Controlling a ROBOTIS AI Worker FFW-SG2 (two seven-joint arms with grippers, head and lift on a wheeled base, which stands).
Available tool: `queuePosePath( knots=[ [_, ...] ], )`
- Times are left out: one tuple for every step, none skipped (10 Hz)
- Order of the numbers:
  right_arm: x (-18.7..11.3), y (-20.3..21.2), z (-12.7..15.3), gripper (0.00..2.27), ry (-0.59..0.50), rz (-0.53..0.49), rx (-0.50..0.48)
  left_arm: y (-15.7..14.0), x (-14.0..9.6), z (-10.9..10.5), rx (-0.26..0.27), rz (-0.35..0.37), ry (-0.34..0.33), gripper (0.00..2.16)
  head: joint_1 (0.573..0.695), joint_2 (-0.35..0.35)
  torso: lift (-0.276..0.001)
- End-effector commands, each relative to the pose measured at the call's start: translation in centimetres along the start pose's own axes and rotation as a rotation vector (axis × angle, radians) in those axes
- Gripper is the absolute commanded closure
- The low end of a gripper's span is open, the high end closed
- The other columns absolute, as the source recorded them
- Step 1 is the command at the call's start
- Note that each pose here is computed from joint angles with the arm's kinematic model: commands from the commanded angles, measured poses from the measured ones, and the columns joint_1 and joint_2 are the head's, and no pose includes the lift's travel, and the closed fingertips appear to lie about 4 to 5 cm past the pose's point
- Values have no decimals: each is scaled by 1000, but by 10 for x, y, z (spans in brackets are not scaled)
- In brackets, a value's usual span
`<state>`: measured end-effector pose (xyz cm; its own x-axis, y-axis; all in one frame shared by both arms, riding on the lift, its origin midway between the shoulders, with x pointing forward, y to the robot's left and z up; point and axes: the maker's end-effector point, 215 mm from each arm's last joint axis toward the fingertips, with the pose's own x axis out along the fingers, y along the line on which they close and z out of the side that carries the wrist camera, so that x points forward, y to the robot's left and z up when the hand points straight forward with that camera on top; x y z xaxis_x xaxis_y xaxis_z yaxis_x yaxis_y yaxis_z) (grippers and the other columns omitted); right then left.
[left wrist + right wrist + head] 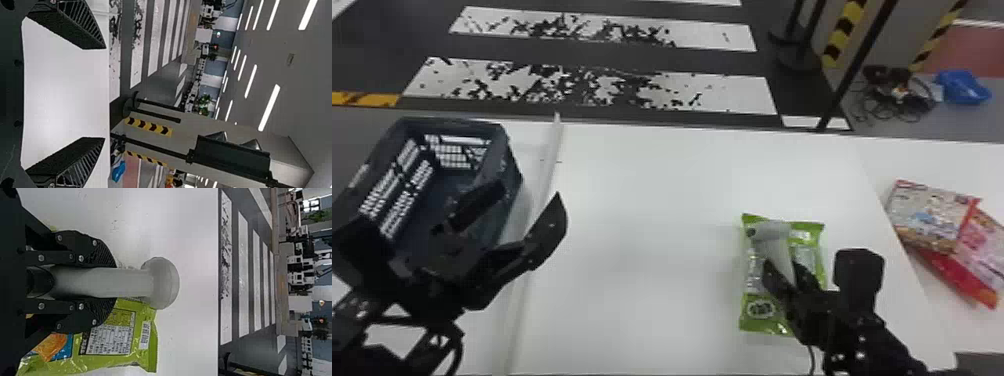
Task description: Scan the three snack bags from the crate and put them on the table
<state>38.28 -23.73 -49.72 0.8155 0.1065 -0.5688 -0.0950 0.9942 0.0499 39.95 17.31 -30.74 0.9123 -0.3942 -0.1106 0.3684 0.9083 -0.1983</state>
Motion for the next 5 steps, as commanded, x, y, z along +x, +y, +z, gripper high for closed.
queuePosePath(
  knots=[
    [4,-2,-4,2165,18,-4,-7,-2,2,0,-4,-2,-1,33,695,-92,-94],
    [5,1,-5,2165,22,0,-9,-2,2,0,-3,-3,-1,33,695,-97,-94],
    [5,3,-2,2165,17,3,-9,-1,2,0,-2,-1,-1,33,695,-97,-94],
    [1,5,5,2165,0,7,-9,0,1,-1,-2,0,1,33,695,-95,-94],
    [-12,5,20,2165,-33,11,4,0,1,1,0,1,-2,33,695,-90,-94]
  ],
)
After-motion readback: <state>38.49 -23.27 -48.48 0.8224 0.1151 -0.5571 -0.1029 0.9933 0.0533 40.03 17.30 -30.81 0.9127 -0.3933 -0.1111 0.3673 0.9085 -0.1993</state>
